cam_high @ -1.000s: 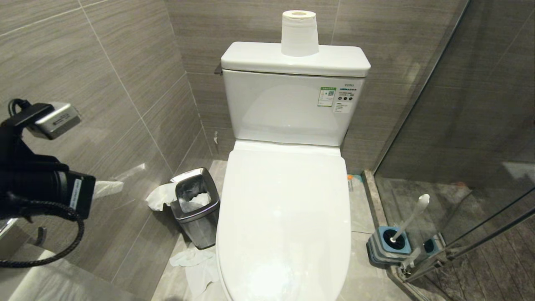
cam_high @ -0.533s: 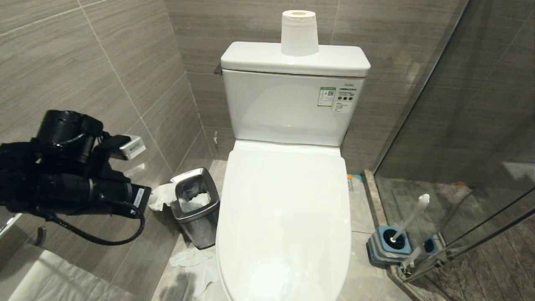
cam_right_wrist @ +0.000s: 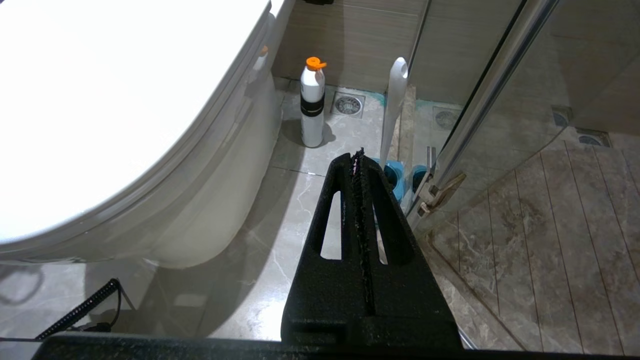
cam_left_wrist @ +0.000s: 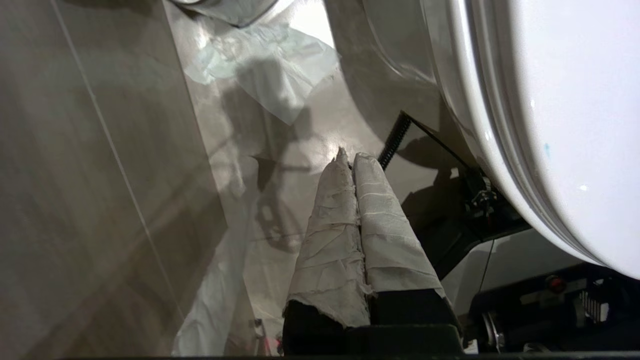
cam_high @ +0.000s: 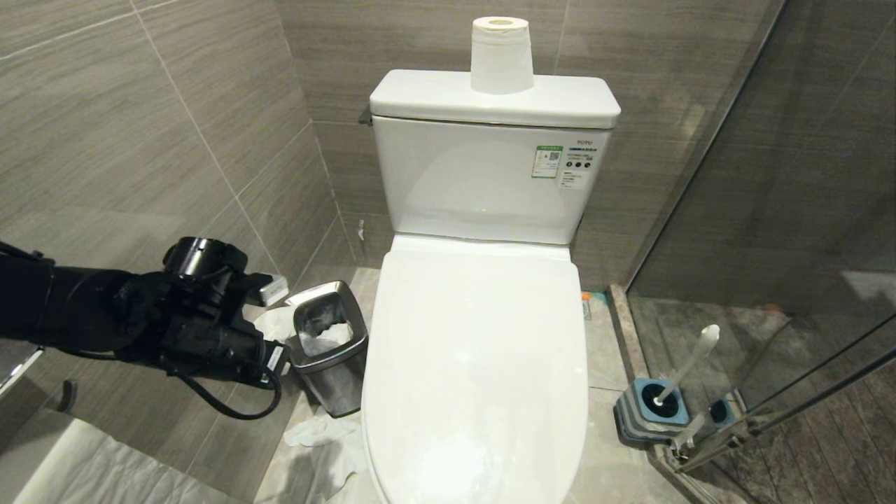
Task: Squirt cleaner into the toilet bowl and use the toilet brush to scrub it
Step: Use the left hand to lift the toilet lid slightly
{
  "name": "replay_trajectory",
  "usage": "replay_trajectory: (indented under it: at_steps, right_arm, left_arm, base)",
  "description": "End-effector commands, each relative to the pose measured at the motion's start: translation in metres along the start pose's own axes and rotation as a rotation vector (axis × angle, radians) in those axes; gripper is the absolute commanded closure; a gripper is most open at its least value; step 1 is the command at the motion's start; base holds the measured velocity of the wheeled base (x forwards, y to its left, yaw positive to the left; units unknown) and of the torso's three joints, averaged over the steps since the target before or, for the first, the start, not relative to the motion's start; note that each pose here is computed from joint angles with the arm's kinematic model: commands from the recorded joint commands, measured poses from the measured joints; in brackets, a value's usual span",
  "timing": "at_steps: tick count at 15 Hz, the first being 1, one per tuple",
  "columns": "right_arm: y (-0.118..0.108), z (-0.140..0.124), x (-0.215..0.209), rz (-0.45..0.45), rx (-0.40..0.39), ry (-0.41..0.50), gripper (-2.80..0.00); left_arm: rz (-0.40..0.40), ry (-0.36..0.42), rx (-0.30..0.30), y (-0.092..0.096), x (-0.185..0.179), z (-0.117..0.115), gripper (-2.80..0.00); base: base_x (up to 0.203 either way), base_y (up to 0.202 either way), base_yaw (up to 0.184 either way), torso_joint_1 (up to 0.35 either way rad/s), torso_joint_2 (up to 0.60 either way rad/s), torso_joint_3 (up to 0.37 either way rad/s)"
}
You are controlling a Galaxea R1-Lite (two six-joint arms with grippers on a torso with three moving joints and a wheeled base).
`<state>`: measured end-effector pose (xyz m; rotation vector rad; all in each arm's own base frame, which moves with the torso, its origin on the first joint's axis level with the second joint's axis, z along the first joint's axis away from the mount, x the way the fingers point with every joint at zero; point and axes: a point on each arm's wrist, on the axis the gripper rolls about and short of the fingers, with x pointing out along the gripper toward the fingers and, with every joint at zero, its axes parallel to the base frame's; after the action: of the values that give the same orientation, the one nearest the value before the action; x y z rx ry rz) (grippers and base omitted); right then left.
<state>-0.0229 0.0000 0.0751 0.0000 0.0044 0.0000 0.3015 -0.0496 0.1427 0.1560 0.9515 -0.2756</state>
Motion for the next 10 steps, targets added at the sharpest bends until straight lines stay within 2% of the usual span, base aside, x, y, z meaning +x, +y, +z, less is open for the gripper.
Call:
replay_trajectory:
  at_steps: [1, 4, 7, 10]
  right_arm:
    - [0.0, 0.0, 0.0, 0.0, 0.0, 0.001, 0.0]
    - [0.0, 0.0, 0.0, 0.0, 0.0, 0.001, 0.0]
    - [0.0, 0.0, 0.0, 0.0, 0.0, 0.0, 0.0]
    - [0.0, 0.0, 0.0, 0.0, 0.0, -0.001, 0.0]
  left_arm:
    - [-0.027, 0.074, -0.021, 0.002, 0.022, -0.009, 0.0]
    - [-0.075, 0.071, -0.071, 0.016, 0.041, -0.013, 0.0]
    - [-0.188, 0.023, -0.081, 0.023, 0.065, -0.015, 0.0]
    - [-0.326, 0.022, -0.088, 0.02, 0.075, -0.018, 0.0]
  base:
    - [0.0, 0.0, 0.0, 0.0, 0.0, 0.0]
    - [0.0, 0.0, 0.0, 0.0, 0.0, 0.0]
    - [0.0, 0.0, 0.0, 0.0, 0.0, 0.0]
    - [0.0, 0.0, 0.0, 0.0, 0.0, 0.0]
